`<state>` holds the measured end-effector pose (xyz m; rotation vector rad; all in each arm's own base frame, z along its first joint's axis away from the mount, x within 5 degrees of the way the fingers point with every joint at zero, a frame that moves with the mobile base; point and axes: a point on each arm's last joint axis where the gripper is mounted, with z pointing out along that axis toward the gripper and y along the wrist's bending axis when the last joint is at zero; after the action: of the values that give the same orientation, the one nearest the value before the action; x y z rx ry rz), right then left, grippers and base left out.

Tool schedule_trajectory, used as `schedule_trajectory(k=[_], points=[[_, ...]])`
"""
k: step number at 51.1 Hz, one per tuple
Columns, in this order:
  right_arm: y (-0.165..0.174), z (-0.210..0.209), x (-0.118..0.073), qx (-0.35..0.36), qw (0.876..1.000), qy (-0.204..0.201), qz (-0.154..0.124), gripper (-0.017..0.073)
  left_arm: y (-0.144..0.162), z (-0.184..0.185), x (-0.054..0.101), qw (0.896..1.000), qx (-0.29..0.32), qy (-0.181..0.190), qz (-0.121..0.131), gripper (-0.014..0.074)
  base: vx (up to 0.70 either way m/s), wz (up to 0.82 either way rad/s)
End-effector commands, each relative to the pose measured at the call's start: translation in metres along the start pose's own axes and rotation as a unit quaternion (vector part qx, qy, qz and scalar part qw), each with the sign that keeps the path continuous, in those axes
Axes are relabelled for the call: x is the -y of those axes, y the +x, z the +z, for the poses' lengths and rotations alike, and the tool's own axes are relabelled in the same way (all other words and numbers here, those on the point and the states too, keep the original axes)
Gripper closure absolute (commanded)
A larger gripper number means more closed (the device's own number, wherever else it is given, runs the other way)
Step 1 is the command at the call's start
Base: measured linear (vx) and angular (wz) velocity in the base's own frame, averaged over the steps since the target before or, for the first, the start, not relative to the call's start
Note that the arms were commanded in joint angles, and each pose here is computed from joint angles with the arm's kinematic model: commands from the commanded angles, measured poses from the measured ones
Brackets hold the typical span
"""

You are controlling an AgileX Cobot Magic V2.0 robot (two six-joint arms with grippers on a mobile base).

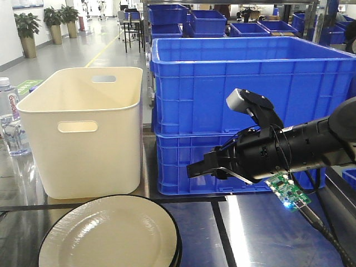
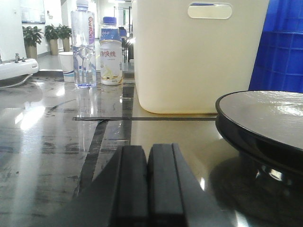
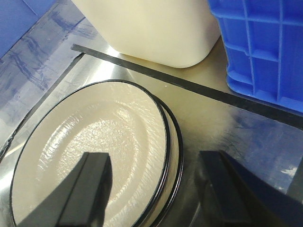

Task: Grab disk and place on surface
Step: 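Open both grippers and raise the right gripper off the plate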

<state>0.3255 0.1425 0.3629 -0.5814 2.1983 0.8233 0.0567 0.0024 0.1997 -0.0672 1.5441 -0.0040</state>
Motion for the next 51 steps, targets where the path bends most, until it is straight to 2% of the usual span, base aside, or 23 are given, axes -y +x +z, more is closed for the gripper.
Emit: schedule_trajectory(k=[1,30,42,46,49,51], points=[[-0.016,-0.02,-0.013,0.053,0.998,-0.004,-0.014,0.0118,-0.015,-0.002,0.001,0.998,0.058,0.005,-0.006,0.0603,0.0,0.0],[-0.016,-0.021,-0.013,0.054,0.998,-0.003,-0.014,0.0118,-0.015,-0.002,0.001,0.998,0.058,0.005,-0.006,0.0602,0.0,0.0],[-0.014,-0.02,-0.015,0.042,0.999,-0.015,-0.012,0.0121,-0.015,-0.002,0.001,0.998,0.058,0.005,-0.006,0.0602,0.0,0.0],[-0.012,-0.024,-0.014,0.03,0.999,0.008,-0.034,0.0143,-0.015,-0.002,0.001,0.998,0.058,0.005,-0.006,0.0602,0.0,0.0],[-0.01,-0.028,-0.012,0.02,0.998,0.032,-0.041,0.0181,-0.015,-0.002,0.001,0.998,0.058,0.005,-0.006,0.0602,0.0,0.0],[-0.009,-0.031,-0.011,0.015,0.998,0.048,-0.028,0.0218,-0.015,-0.002,0.001,0.998,0.058,0.005,-0.006,0.0602,0.0,0.0]])
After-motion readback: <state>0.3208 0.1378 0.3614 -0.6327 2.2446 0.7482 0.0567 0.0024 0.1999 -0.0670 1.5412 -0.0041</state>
